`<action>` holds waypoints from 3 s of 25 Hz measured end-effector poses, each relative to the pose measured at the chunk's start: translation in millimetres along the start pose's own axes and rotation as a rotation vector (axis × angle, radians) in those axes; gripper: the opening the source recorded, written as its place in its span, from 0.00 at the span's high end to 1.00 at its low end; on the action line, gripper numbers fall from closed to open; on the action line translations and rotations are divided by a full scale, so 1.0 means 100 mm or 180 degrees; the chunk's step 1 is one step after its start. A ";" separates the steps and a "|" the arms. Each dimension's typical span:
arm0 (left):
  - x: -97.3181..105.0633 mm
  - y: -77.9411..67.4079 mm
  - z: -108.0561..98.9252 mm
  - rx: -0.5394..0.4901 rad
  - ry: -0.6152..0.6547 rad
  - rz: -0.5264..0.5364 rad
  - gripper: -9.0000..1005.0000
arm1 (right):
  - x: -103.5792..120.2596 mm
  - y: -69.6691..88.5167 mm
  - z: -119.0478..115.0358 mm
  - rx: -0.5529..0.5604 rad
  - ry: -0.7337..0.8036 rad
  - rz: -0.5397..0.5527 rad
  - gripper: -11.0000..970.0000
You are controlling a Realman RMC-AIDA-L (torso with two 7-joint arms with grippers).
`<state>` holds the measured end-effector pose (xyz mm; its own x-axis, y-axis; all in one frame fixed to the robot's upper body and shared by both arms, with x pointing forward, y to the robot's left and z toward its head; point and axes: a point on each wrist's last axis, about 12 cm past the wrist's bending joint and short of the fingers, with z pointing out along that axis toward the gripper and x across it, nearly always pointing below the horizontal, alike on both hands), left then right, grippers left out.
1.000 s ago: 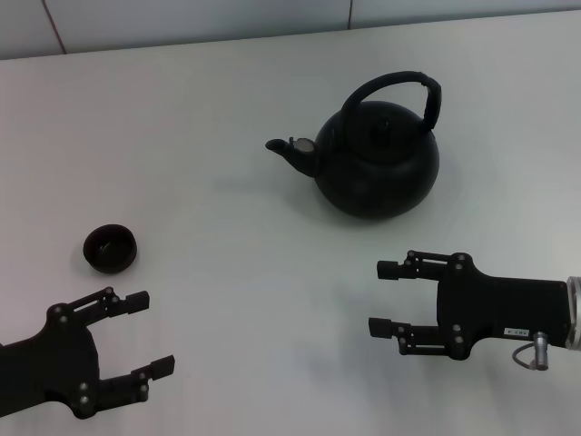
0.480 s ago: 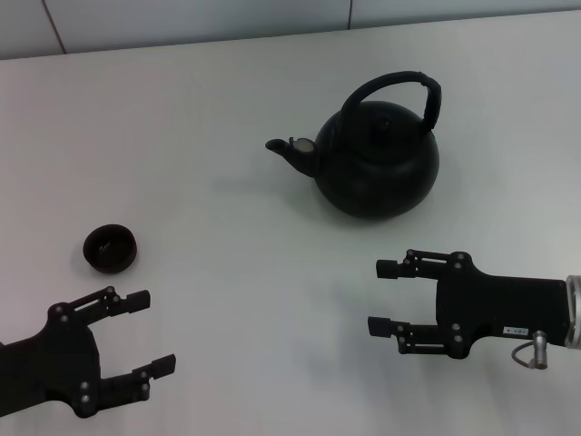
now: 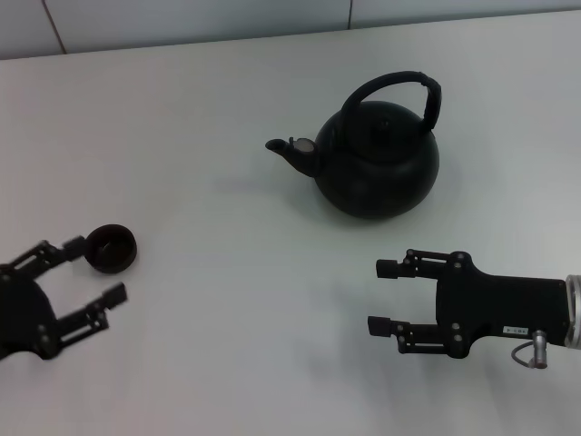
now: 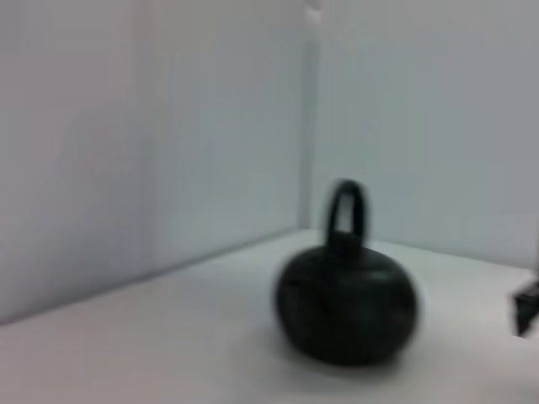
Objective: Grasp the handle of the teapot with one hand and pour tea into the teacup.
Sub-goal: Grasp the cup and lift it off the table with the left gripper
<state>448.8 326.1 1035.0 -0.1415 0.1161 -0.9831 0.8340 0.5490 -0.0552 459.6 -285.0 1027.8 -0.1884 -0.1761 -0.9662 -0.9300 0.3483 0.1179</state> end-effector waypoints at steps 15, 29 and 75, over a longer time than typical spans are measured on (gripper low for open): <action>0.08 0.11 -0.15 -0.0590 0.0028 -0.0004 0.24 | 0.00 0.00 0.00 0.0007 -0.0008 0.0013 0.25; 0.21 0.16 -0.11 -0.0663 0.0441 0.0046 0.25 | -0.01 0.00 0.00 0.0012 -0.0018 0.0020 0.26; 0.21 0.29 0.44 -0.0583 0.0570 0.0114 0.28 | -0.02 -0.01 -0.01 0.0033 -0.0045 0.0022 0.27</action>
<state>493.4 307.4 1005.5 -0.2194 0.2739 -0.9364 0.7319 0.6808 0.0276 460.8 -286.4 1029.9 -0.1903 -0.1607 -0.9685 -0.9253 0.3589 0.1222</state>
